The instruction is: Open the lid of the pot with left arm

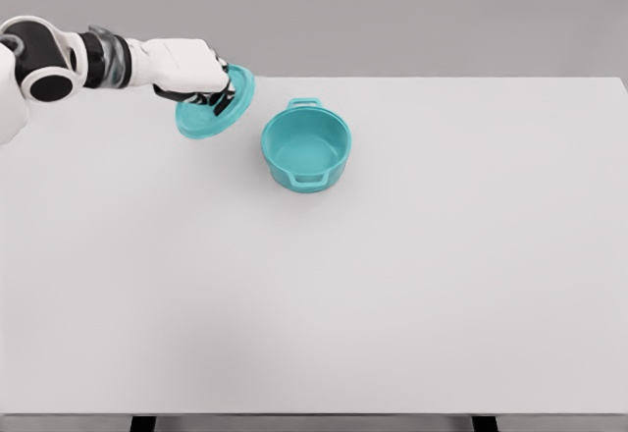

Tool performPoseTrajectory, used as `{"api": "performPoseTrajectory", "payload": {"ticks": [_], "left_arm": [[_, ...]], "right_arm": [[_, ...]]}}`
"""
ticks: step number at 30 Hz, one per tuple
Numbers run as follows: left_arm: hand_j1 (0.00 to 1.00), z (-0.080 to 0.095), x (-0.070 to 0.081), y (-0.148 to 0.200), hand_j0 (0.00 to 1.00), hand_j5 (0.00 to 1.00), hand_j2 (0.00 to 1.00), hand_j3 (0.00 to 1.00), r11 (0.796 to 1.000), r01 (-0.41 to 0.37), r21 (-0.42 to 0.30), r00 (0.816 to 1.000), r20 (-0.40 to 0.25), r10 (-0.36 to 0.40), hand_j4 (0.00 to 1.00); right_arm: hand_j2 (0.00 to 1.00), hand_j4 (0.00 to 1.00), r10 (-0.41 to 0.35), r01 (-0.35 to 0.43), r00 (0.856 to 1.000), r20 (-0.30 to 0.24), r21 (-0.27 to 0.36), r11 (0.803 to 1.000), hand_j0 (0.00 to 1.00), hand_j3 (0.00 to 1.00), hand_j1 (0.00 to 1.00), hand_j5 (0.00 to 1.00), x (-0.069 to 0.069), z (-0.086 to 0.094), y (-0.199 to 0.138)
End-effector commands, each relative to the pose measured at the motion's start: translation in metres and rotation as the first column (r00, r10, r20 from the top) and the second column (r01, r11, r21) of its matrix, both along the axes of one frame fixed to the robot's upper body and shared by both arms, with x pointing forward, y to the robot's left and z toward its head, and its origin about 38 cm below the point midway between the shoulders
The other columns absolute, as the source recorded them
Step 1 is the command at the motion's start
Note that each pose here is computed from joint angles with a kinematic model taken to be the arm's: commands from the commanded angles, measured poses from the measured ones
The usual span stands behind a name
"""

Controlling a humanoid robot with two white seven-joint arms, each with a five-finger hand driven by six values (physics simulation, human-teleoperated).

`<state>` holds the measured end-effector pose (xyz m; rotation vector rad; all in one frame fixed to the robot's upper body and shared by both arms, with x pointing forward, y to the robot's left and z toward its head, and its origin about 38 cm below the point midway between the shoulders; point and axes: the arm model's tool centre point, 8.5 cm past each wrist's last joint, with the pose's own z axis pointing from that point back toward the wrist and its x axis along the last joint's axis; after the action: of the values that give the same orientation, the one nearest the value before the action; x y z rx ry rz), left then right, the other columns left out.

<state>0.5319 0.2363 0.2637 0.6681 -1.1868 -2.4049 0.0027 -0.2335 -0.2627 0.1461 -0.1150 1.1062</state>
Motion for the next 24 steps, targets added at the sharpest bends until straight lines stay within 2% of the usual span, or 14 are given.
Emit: {"api": "performPoseTrajectory", "payload": {"ticks": [1, 5, 6, 7, 8, 9, 12, 24], "left_arm": [[0.37, 0.011, -0.002, 0.047, 0.37, 0.37, 0.37, 0.37, 0.996, -0.085, 0.017, 0.996, 0.019, 0.084, 0.37], [0.41, 0.006, -0.003, 0.053, 0.41, 0.41, 0.41, 0.41, 0.995, -0.097, 0.030, 0.995, 0.009, 0.096, 0.41], [0.52, 0.005, -0.003, 0.052, 0.52, 0.52, 0.52, 0.52, 0.995, -0.096, 0.033, 0.995, 0.005, 0.096, 0.52], [0.81, 0.004, -0.003, 0.049, 0.81, 0.81, 0.81, 0.81, 0.996, -0.091, 0.027, 0.996, 0.004, 0.091, 0.81], [0.94, 0.004, -0.003, 0.049, 0.94, 0.94, 0.94, 0.94, 0.995, -0.092, 0.025, 0.996, 0.001, 0.092, 0.94], [1.00, 0.001, -0.003, 0.049, 1.00, 1.00, 1.00, 1.00, 0.995, -0.093, 0.025, 0.996, -0.004, 0.093, 1.00], [1.00, -0.004, -0.004, 0.049, 1.00, 1.00, 1.00, 1.00, 0.995, -0.094, 0.027, 0.995, -0.013, 0.095, 1.00], [1.00, -0.004, -0.003, 0.048, 1.00, 1.00, 1.00, 1.00, 0.995, -0.097, 0.006, 0.995, -0.021, 0.097, 1.00]], "right_arm": [[1.00, 1.00, 0.000, 0.000, 1.000, 0.000, 0.000, 1.000, 1.00, 1.00, 1.00, 1.00, 0.000, 0.000, 0.000], [1.00, 1.00, 0.000, 0.000, 1.000, 0.000, 0.000, 1.000, 1.00, 1.00, 1.00, 1.00, 0.000, 0.000, 0.000], [1.00, 1.00, 0.000, 0.000, 1.000, 0.000, 0.000, 1.000, 1.00, 1.00, 1.00, 1.00, 0.000, 0.000, 0.000], [1.00, 1.00, 0.000, 0.000, 1.000, 0.000, 0.000, 1.000, 1.00, 1.00, 1.00, 1.00, 0.000, 0.000, 0.000], [1.00, 1.00, 0.000, 0.000, 1.000, 0.000, 0.000, 1.000, 1.00, 1.00, 1.00, 1.00, 0.000, 0.000, 0.000], [1.00, 1.00, 0.000, 0.000, 1.000, 0.000, 0.000, 1.000, 1.00, 1.00, 1.00, 1.00, 0.000, 0.000, 0.000], [1.00, 1.00, 0.000, 0.000, 1.000, 0.000, 0.000, 1.000, 1.00, 1.00, 1.00, 1.00, 0.000, 0.000, 0.000], [1.00, 1.00, 0.000, 0.000, 1.000, 0.000, 0.000, 1.000, 1.00, 1.00, 1.00, 1.00, 0.000, 0.000, 0.000]]}}
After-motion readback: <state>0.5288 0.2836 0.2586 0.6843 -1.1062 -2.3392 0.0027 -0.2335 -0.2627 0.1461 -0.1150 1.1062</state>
